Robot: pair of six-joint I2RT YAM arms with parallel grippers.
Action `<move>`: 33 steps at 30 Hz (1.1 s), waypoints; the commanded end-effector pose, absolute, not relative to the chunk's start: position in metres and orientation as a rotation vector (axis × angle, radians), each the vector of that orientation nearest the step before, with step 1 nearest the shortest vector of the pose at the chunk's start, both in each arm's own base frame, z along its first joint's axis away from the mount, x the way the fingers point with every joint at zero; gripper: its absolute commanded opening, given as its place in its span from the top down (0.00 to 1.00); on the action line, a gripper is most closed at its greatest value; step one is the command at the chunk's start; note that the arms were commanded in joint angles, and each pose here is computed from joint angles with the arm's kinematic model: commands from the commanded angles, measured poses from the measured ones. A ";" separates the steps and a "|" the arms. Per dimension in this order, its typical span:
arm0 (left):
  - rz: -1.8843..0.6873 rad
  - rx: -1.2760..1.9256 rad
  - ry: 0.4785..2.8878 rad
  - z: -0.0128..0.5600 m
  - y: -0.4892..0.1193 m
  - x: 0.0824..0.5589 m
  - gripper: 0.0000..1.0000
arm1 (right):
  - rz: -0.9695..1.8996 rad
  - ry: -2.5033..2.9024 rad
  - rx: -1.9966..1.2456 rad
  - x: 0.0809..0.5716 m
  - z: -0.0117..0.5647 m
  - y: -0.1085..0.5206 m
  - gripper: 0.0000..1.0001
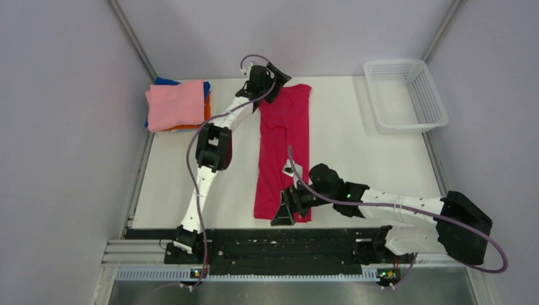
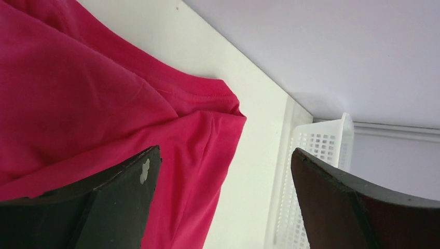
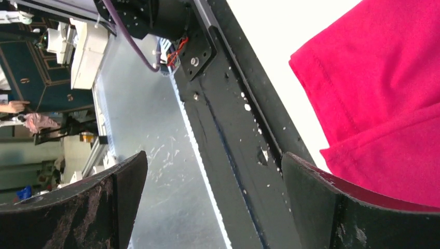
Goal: Fold and stack the t-shirts
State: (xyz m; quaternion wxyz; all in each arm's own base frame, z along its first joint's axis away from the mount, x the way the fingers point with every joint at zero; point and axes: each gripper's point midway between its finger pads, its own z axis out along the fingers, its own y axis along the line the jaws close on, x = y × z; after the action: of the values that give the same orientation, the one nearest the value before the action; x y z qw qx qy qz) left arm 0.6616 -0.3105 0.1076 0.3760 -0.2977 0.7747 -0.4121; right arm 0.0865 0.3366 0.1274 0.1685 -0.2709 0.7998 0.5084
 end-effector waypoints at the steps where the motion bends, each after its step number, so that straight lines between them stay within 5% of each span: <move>1: -0.998 -0.555 1.889 0.228 -0.291 0.637 0.01 | 1.417 2.268 -0.802 0.078 0.129 0.326 0.01; 7: -1.032 -0.319 1.963 0.285 -0.287 0.565 0.01 | 1.161 2.212 -0.572 0.114 0.148 0.296 0.01; 19: -0.764 -0.271 2.222 0.204 -0.231 0.333 0.01 | 0.806 2.366 -0.147 0.138 0.107 0.228 0.05; 27: -0.579 -0.221 2.504 0.120 -0.193 0.229 0.05 | 0.822 2.538 -0.130 0.126 0.063 0.245 0.31; 33: -0.726 -0.167 2.715 0.066 -0.205 0.168 0.24 | 0.796 2.602 -0.114 0.121 0.042 0.245 0.42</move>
State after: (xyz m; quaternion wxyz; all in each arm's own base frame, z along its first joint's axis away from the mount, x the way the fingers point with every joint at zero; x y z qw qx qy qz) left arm 0.2005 -0.1943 0.0845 0.2219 -0.0719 0.9467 -0.2223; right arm 0.1177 0.2335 0.0379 0.2069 -0.0561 0.9415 0.2601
